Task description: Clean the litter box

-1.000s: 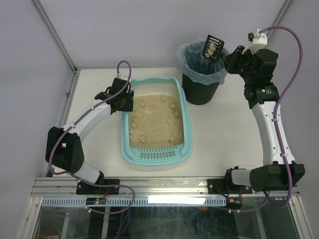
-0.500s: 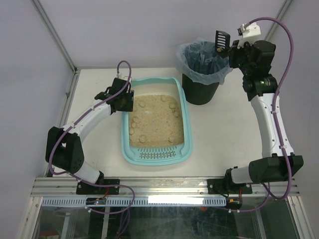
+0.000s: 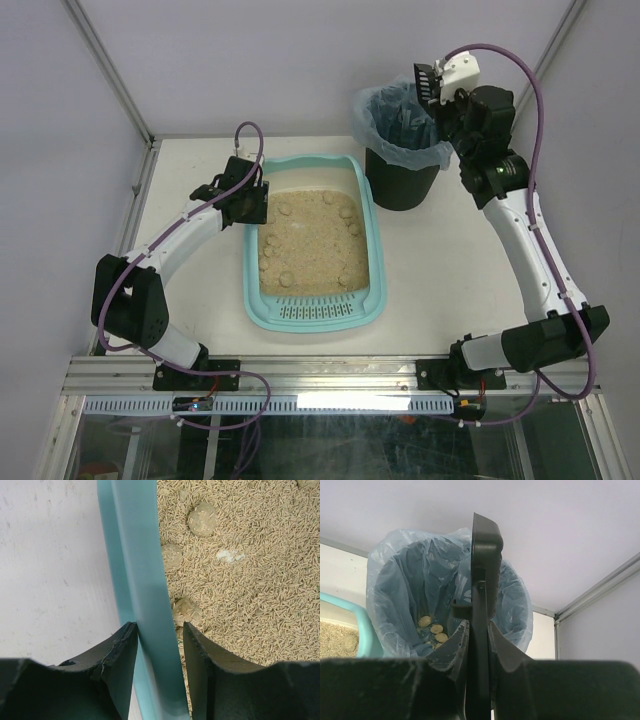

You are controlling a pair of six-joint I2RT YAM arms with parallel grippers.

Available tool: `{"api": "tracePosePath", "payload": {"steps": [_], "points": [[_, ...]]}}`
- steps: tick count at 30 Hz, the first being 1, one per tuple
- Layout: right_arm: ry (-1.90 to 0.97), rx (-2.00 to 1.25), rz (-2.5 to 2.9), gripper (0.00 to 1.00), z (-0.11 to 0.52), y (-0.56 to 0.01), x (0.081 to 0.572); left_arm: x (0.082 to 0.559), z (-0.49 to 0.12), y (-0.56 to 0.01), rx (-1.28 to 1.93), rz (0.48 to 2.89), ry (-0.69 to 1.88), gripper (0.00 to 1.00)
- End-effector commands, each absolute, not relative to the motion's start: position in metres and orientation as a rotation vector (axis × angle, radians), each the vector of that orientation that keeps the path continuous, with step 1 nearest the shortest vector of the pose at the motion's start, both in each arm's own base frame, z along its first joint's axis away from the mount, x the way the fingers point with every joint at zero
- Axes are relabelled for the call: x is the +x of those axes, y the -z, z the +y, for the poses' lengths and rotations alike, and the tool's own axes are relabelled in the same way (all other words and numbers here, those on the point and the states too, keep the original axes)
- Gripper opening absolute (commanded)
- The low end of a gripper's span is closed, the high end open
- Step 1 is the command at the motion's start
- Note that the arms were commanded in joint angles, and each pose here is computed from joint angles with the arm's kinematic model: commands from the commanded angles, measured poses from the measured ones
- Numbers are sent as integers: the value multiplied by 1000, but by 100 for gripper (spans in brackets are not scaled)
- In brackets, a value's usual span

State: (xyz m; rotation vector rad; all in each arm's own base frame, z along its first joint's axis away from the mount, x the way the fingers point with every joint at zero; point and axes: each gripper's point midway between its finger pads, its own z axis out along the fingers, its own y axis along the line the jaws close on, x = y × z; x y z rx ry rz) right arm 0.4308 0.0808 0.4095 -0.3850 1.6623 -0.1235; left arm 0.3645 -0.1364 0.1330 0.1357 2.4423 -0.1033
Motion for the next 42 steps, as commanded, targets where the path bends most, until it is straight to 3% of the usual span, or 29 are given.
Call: {"api": "tracePosePath", "payload": {"steps": [1, 10, 20, 31, 42], "points": [[108, -256, 1546, 0, 71, -458, 416, 363, -155, -141, 180, 2425, 204, 41], [-358, -155, 1413, 0, 110, -501, 351, 363, -155, -142, 181, 2425, 208, 41], [-830, -153, 1686, 0, 188, -434, 311, 363, -156, -142, 180, 2425, 212, 41], [-667, -262, 2242, 0, 263, -301, 293, 363, -155, -143, 178, 2420, 211, 41], [-545, -221, 2363, 0, 297, -240, 315, 362, -156, -146, 179, 2414, 218, 41]]}}
